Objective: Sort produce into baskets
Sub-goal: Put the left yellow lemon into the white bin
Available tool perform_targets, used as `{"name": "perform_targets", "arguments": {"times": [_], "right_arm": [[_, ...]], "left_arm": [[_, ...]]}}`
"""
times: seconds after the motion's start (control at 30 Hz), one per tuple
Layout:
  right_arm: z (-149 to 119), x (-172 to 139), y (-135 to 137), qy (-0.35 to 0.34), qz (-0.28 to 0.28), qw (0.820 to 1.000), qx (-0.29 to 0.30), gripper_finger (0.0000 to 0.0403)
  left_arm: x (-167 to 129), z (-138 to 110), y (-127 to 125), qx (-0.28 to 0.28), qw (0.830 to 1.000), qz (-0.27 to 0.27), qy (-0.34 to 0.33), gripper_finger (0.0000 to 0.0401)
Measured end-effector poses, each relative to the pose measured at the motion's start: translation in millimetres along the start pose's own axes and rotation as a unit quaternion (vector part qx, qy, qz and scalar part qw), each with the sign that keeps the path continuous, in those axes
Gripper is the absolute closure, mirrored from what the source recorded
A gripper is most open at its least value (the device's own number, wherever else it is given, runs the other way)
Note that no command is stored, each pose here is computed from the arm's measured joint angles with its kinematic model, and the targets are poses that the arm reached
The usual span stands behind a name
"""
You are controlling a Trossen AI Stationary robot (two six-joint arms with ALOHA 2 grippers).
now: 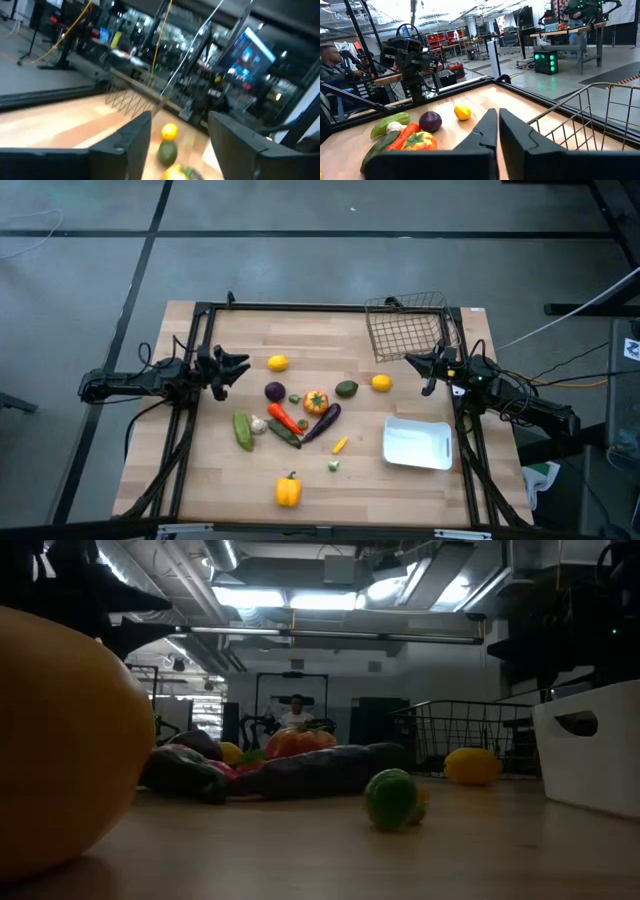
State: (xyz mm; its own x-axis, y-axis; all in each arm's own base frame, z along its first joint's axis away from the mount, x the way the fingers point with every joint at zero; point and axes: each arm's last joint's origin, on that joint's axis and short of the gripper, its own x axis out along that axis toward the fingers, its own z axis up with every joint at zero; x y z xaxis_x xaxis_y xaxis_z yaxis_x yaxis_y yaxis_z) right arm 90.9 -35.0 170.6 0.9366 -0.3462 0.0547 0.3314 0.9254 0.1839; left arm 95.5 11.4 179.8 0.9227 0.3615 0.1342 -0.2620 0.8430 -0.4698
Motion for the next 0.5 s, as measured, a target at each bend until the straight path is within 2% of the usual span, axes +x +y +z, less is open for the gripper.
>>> {"name": "perform_targets", "arguments": {"times": [0.13, 0.3, 0.5], "right_arm": [[0.0, 0.0, 0.0, 0.000, 0.000, 1.000, 0.022, 0.0345], [0.0, 0.0, 0.0, 0.000, 0.000, 1.000, 0.025, 0.0313], [0.1, 0.0, 0.0, 0.000, 0.000, 1.000, 0.026, 0.0293]], "left_arm": [[2.5, 6.8, -4.2, -0.001, 0.999, -0.016, -0.034, 0.0169], [9.6, 13.1, -10.2, 0.005, 0.997, -0.028, -0.065, 0.0155], [30.4, 29.8, -25.2, 0.053, 0.998, 0.002, -0.045, 0.0155]]}}
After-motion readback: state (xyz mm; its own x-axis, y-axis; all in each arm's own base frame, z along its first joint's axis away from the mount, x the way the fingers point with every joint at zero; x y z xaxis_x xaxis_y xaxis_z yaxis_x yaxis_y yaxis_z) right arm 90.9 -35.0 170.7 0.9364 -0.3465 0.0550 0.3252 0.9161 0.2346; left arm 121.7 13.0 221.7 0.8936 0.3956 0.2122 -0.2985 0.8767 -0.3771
